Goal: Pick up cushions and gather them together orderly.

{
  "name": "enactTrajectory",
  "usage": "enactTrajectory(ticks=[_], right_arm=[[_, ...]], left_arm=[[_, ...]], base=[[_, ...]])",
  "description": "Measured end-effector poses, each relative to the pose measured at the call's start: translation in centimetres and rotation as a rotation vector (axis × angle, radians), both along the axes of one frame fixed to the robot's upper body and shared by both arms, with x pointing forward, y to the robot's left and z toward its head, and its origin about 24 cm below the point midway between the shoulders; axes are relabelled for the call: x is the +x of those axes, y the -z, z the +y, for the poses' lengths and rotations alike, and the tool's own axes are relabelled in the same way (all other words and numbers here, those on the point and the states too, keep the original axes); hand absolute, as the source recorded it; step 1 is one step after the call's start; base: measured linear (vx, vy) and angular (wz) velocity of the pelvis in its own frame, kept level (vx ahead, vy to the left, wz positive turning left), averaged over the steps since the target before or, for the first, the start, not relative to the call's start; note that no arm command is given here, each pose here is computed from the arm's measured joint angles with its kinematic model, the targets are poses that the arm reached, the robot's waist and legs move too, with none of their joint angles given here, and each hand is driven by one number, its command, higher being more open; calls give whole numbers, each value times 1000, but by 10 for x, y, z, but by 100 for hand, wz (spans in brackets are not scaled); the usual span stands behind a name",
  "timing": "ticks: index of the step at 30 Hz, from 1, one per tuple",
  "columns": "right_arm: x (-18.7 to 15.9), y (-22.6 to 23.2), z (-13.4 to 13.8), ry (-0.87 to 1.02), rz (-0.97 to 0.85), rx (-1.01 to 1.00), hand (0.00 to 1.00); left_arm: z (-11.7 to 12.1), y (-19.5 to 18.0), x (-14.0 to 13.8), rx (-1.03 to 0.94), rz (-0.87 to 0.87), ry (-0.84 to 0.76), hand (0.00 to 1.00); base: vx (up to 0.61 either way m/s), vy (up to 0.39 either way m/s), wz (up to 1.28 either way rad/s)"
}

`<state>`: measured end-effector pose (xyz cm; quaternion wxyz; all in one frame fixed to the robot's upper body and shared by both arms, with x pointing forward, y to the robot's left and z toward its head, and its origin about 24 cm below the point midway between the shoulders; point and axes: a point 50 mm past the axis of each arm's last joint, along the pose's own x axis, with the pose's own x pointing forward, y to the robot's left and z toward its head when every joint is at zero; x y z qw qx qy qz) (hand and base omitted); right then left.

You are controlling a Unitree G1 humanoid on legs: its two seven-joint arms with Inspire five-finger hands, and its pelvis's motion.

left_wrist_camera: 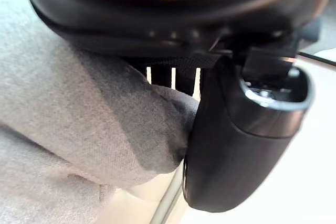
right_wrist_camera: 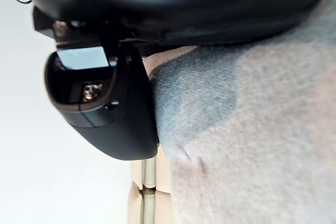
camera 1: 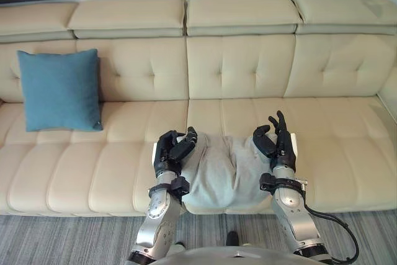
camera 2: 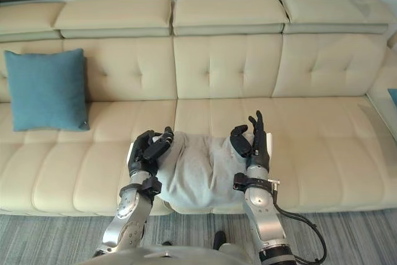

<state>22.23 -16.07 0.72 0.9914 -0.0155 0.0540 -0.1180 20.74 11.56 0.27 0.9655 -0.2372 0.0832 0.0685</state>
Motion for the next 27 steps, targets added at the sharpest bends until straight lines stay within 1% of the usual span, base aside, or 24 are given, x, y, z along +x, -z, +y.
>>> enactTrajectory(ticks=[4, 11, 12, 16, 20, 21, 24, 26, 27], right_arm=[[4, -8, 2, -5, -39, -11, 0], [27, -31, 15, -34, -136, 4, 0], [28, -31, 15, -35, -137, 4, 0], [52, -48, 23, -51, -193, -6, 0], [79, -69, 32, -61, -253, -23, 0], [90, -82, 36, -64, -292, -26, 0], [106, -106, 43, -65, -358, -30, 0], [124, -134, 49, -59, -423, -37, 0], [127, -138, 50, -58, -431, -36, 0]], left_arm=[[-1, -9, 7, 15, -28, -29, 0], [5, -54, 37, 7, -212, -104, 0], [5, -54, 37, 8, -214, -105, 0], [11, -71, 51, 68, -283, -122, 0], [14, -90, 77, 141, -346, -151, 0], [18, -101, 89, 167, -380, -173, 0], [23, -120, 106, 207, -433, -194, 0], [32, -141, 123, 252, -478, -224, 0], [34, -144, 125, 256, -483, -232, 0]], base=[[16, 16, 17], [-51, 13, 10], [-68, 16, 1], [-86, 6, 0], [-138, -18, 0], [-131, -18, 0], [-210, -48, 1], [-218, -40, -2], [-183, -34, -4]])
